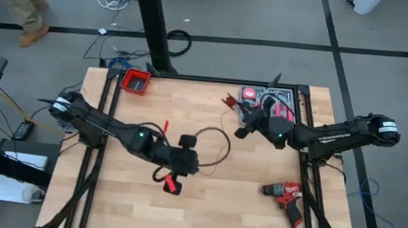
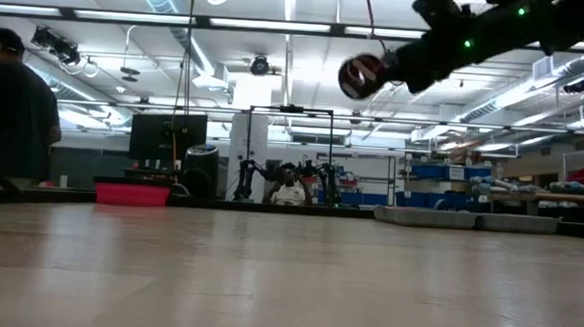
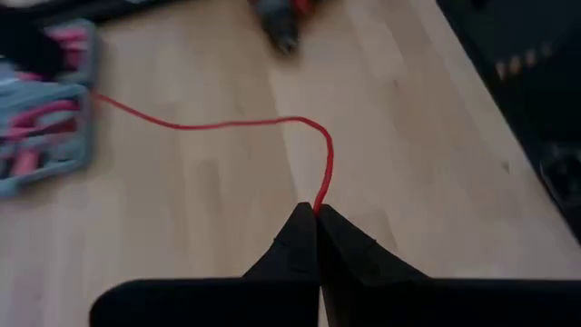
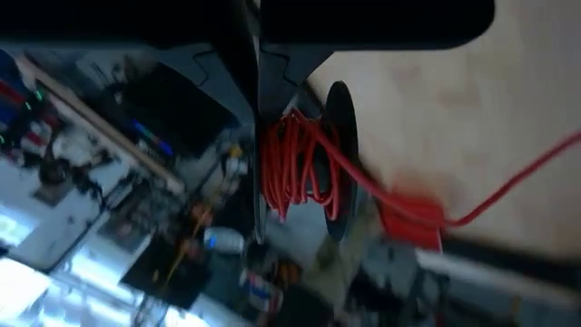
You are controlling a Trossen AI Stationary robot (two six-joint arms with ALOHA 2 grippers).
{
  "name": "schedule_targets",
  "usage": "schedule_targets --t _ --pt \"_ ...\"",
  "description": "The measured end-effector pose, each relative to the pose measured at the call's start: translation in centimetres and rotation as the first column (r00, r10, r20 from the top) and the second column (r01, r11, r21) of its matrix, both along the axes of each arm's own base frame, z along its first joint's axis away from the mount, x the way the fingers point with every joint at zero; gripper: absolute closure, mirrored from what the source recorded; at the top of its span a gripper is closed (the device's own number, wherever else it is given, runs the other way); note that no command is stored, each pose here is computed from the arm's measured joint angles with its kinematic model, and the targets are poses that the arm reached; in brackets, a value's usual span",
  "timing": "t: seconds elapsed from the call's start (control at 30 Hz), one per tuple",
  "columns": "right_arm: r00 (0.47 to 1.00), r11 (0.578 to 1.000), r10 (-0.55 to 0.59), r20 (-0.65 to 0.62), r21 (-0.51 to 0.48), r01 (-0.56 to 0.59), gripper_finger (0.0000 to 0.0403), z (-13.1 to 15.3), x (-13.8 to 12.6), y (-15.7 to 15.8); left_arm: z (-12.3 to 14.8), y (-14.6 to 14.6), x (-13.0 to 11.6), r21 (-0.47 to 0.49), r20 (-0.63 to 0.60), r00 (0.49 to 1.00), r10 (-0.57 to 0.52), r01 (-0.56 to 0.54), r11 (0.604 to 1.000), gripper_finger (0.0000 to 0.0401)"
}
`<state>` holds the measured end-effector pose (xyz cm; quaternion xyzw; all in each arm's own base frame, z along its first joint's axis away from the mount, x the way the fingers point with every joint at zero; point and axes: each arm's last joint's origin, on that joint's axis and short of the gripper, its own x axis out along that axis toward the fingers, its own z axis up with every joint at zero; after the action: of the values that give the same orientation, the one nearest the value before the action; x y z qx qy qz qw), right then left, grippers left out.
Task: Coil cords
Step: Uncoil the red wire from the black spool
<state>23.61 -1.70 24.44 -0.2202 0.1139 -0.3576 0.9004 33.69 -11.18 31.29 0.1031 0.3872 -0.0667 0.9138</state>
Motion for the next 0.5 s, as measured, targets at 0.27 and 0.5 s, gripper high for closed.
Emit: schedule_targets --t 0.27,0.5 --pt "0.965 0.975 0.221 0.142 0.006 -0.224 0.0403 1.3 0.2 2.1 -4.7 1.5 0.9 0.144 -0.256 0.957 0.134 -0.100 0.985 0.0401" --pt "0.945 0.956 0.286 0.159 0.019 -0.293 0.0403 2.1 -1.0 4.5 -6.5 3.2 0.3 0.280 -0.391 0.880 0.269 -0.165 0.946 0.0401"
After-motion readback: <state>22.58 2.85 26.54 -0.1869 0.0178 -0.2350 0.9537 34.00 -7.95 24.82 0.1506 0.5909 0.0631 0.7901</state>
